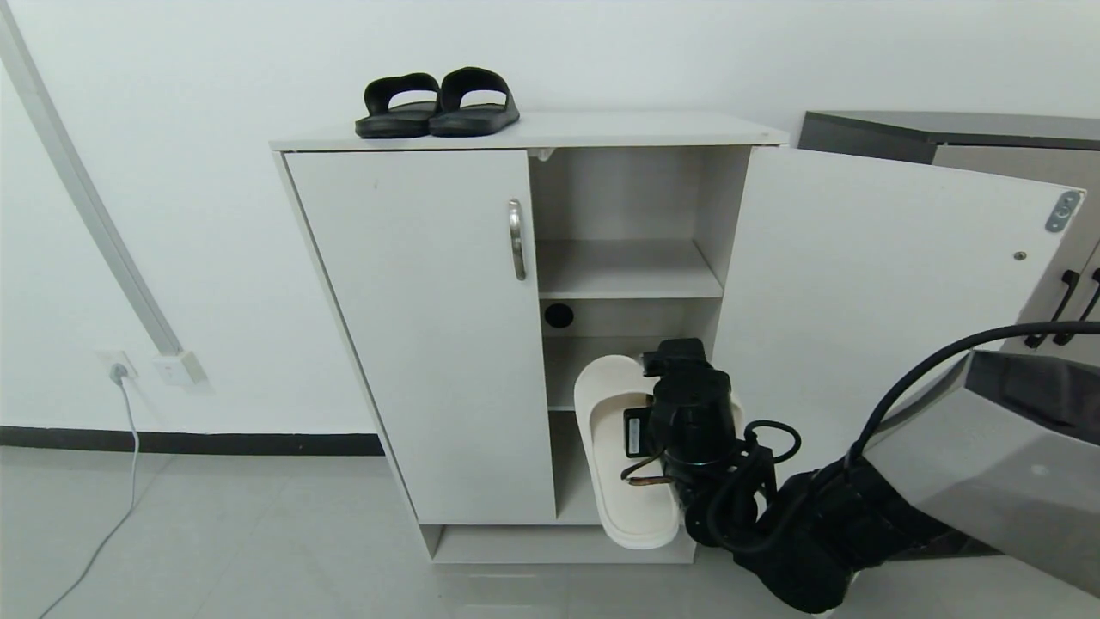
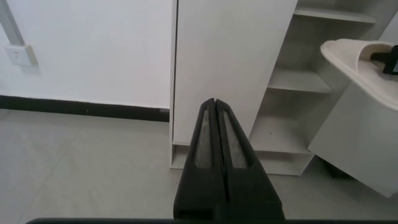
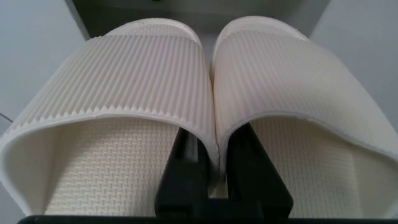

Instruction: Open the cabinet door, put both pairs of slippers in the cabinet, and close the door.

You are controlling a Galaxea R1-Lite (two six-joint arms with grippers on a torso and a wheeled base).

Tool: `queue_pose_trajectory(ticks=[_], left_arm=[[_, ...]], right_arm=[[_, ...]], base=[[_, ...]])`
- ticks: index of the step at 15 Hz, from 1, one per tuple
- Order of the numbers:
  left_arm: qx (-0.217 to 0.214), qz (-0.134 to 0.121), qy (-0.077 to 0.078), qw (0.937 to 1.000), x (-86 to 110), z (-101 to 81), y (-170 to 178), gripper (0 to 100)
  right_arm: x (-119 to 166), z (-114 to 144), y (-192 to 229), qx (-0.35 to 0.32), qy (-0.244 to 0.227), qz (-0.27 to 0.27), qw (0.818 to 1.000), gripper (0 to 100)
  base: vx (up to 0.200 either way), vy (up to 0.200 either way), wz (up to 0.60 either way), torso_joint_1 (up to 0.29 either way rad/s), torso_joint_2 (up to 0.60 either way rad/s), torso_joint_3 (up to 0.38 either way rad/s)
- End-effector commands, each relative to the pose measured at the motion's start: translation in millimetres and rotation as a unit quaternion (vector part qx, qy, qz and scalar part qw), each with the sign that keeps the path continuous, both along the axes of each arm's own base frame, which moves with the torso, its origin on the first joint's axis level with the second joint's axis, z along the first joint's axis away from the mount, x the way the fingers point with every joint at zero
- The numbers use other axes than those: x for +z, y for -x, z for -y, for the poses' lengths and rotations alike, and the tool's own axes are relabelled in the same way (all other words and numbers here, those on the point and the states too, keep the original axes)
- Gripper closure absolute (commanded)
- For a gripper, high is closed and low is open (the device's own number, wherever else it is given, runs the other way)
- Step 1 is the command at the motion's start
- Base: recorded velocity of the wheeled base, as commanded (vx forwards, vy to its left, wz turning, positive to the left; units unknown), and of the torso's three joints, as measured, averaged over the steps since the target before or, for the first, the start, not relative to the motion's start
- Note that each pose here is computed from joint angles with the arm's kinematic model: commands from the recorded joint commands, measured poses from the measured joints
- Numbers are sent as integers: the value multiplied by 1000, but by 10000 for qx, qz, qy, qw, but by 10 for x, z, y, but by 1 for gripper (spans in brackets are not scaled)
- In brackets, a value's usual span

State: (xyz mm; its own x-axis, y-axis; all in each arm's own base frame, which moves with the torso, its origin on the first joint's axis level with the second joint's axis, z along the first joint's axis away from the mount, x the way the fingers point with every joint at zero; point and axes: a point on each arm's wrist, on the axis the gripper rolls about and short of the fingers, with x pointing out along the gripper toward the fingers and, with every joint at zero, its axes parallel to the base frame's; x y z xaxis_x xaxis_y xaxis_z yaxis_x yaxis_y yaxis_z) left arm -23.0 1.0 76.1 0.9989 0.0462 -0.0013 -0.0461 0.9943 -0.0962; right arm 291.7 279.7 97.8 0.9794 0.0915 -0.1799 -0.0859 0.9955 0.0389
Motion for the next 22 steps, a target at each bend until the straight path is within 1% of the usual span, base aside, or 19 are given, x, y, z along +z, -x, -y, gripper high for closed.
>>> queue_pose_trajectory(ticks=[1,4,8,14,16,18,22], left_arm=[[7,-9,1,10000,0,0,-1,100],[7,-9,1,10000,0,0,-1,100],[7,-9,1,10000,0,0,-1,100],[-1,-9,1,10000,0,1,-1,100],[-1,-9,1,10000,0,1,-1,100],[-1,-9,1,10000,0,1,-1,100],[7,-9,1,10000,0,0,-1,100]], right_arm=[[-181,-154,-163,9,64,-69,10000,100],[-329,-256,-262,3,127,-163,9998,100],[-486,-264,-288,-23,164,-290,9994,100],[-517,-240,-312,-64,183,-318,9993,100],[-585,-243,-325,-72,232,-366,9990,100],[-636,-250,-352,-86,260,-388,9989,100],[-566,-240,-402,-155,178,-273,9993,100]], base=[[0,0,0,0,0,0],[0,0,0,0,0,0],[0,0,0,0,0,0],[0,0,0,0,0,0],[0,0,0,1,-1,-28],[0,0,0,0,5,-139],[0,0,0,2,0,-187]])
